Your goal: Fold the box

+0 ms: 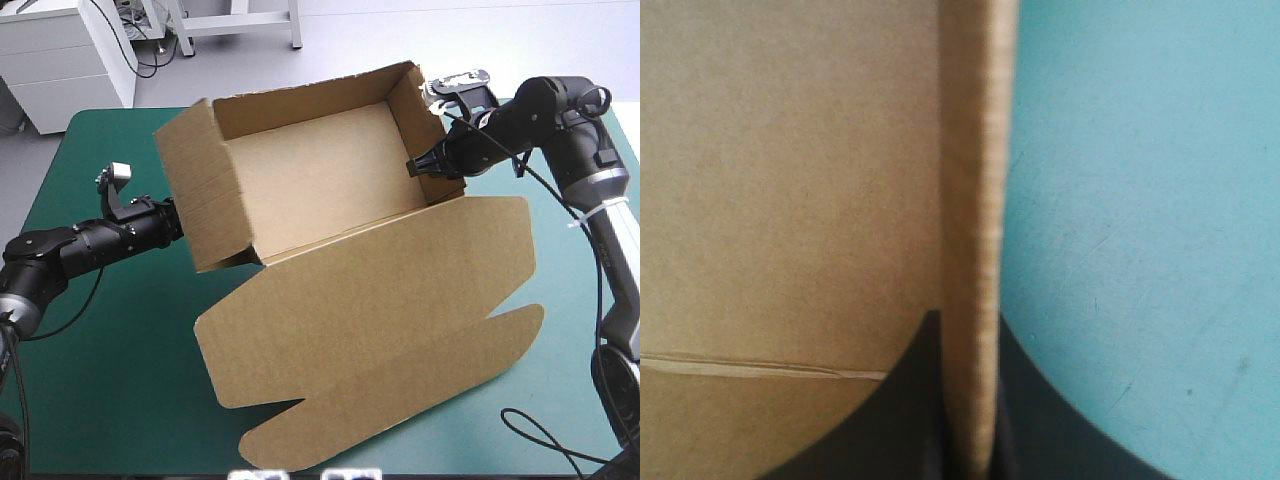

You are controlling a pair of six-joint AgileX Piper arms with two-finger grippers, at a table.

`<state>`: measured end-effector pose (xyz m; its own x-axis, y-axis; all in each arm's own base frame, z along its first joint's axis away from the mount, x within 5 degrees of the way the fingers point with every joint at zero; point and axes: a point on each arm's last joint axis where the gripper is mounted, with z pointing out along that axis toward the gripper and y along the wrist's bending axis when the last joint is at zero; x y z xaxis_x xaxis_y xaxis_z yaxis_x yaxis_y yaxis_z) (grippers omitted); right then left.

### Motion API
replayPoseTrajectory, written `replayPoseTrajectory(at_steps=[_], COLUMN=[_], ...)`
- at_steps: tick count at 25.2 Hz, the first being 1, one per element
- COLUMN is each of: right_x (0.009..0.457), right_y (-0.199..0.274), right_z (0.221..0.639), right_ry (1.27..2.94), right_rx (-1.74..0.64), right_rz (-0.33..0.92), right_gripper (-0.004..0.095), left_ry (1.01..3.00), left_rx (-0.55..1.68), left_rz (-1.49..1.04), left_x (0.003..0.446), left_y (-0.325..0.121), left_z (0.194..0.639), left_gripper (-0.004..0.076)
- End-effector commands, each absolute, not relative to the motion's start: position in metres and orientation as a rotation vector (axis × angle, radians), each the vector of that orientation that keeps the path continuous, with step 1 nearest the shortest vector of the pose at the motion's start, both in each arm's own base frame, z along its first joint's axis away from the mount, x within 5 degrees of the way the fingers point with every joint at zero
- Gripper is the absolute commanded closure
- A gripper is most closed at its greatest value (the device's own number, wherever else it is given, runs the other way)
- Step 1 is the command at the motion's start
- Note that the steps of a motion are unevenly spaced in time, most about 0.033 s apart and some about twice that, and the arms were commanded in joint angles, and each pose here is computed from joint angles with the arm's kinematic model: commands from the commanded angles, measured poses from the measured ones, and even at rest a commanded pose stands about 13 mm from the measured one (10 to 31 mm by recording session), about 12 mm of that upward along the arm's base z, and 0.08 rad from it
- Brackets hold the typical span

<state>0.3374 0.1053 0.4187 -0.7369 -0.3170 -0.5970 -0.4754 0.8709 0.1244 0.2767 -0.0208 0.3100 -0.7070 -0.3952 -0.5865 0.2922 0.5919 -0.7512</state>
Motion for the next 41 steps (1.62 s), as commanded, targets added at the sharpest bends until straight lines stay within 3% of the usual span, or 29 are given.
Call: replayPoseTrajectory(at_steps=[1, 20, 24, 31, 41], right_x=[0.33, 0.336, 0.337, 0.338, 0.338], right_y=[0.107, 0.109, 0.109, 0.109, 0.109], right_z=[0.437, 0.434, 0.434, 0.435, 0.435], right_ry=[2.391, 2.368, 2.366, 2.35, 2.349], right_rx=[-0.565, -0.542, -0.541, -0.531, -0.531], right_rz=[0.42, 0.429, 0.427, 0.426, 0.426], right_gripper=[0.0926, 0.0925, 0.0925, 0.0923, 0.0923], left_ry=[1.895, 1.906, 1.994, 1.985, 1.956], left_rx=[-0.068, 0.055, 0.045, 0.083, 0.101], left_rz=[-1.274, -1.162, -1.063, -0.866, -0.873], left_x=[0.268, 0.217, 0.215, 0.214, 0.215], left_y=[-0.028, -0.05, -0.05, -0.047, -0.056], left_z=[0.342, 0.378, 0.373, 0.412, 0.421], left_gripper=[0.0731, 0.0731, 0.0731, 0.0731, 0.0731])
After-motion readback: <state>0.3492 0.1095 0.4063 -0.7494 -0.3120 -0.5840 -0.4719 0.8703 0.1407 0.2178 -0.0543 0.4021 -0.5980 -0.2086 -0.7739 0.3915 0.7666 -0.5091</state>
